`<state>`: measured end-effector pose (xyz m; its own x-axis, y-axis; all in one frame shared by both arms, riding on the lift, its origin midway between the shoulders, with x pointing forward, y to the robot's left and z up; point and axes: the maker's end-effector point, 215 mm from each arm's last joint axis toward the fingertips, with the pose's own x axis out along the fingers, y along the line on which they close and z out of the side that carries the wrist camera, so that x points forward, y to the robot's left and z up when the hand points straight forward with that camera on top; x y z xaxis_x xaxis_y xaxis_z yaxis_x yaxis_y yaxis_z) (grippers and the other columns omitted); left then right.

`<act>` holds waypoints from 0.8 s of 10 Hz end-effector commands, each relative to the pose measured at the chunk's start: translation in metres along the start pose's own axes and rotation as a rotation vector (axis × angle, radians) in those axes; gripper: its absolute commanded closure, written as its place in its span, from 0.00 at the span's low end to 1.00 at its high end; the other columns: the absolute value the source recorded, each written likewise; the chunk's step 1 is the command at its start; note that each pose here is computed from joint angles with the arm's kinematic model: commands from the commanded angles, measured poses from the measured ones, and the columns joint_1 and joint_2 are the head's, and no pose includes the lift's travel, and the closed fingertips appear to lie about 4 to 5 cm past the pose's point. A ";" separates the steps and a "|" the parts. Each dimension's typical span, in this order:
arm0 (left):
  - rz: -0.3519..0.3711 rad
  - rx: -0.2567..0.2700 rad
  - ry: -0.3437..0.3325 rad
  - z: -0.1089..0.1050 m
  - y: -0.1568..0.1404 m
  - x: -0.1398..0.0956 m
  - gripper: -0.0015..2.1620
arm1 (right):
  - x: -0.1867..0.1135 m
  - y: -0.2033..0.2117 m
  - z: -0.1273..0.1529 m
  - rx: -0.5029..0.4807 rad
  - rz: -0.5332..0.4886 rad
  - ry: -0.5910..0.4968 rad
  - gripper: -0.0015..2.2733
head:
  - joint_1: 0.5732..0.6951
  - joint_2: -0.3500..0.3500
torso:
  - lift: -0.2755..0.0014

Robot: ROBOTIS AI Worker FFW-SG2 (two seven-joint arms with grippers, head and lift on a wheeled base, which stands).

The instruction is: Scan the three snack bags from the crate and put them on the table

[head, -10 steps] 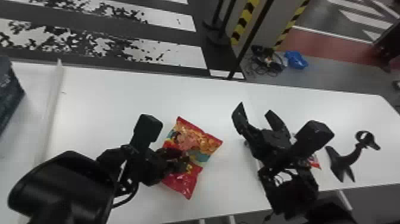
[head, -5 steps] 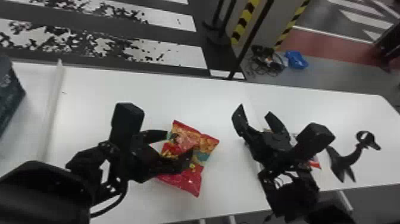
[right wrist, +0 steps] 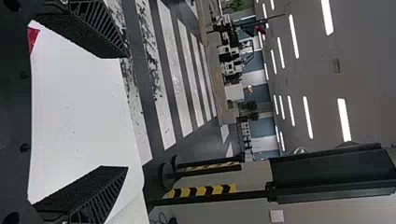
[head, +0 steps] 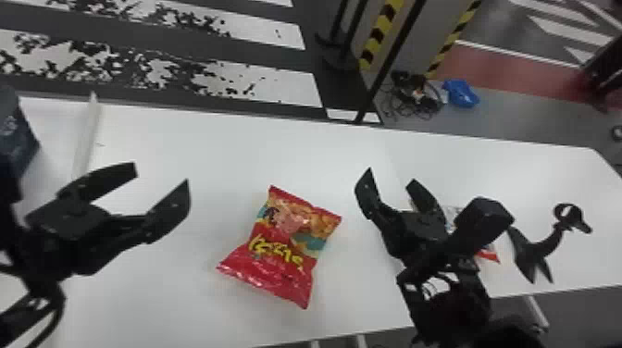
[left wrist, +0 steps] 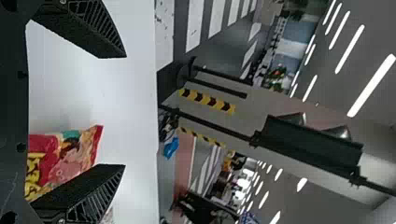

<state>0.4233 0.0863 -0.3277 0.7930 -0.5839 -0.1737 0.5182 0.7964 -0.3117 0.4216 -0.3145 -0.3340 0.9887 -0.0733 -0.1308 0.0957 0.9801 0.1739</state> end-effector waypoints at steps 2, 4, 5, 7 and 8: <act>0.136 -0.006 -0.126 0.034 0.064 -0.064 0.01 | -0.005 0.007 -0.018 -0.003 0.017 0.032 0.01 | 1.00 0.11 | 0.66; 0.218 0.048 -0.153 0.045 0.086 -0.098 0.01 | -0.015 0.028 -0.034 -0.021 0.059 0.045 0.01 | 1.00 0.23 | 0.66; 0.246 0.055 -0.145 0.043 0.093 -0.105 0.01 | -0.021 0.046 -0.042 -0.048 0.095 0.053 0.01 | 1.00 0.33 | 0.66; 0.327 0.056 -0.121 0.033 0.106 -0.109 0.01 | -0.032 0.078 -0.055 -0.137 0.168 0.065 0.01 | 1.00 0.44 | 0.66; 0.346 0.046 -0.113 0.028 0.105 -0.108 0.01 | -0.041 0.089 -0.066 -0.216 0.193 0.088 0.01 | 1.00 0.50 | 0.66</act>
<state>0.4026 0.2417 -0.3132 0.9549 -0.2558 -0.1509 0.2232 0.9533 -0.2036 0.3870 -0.2188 -0.3737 0.9753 0.1168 -0.1875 -0.1116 0.9930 0.0376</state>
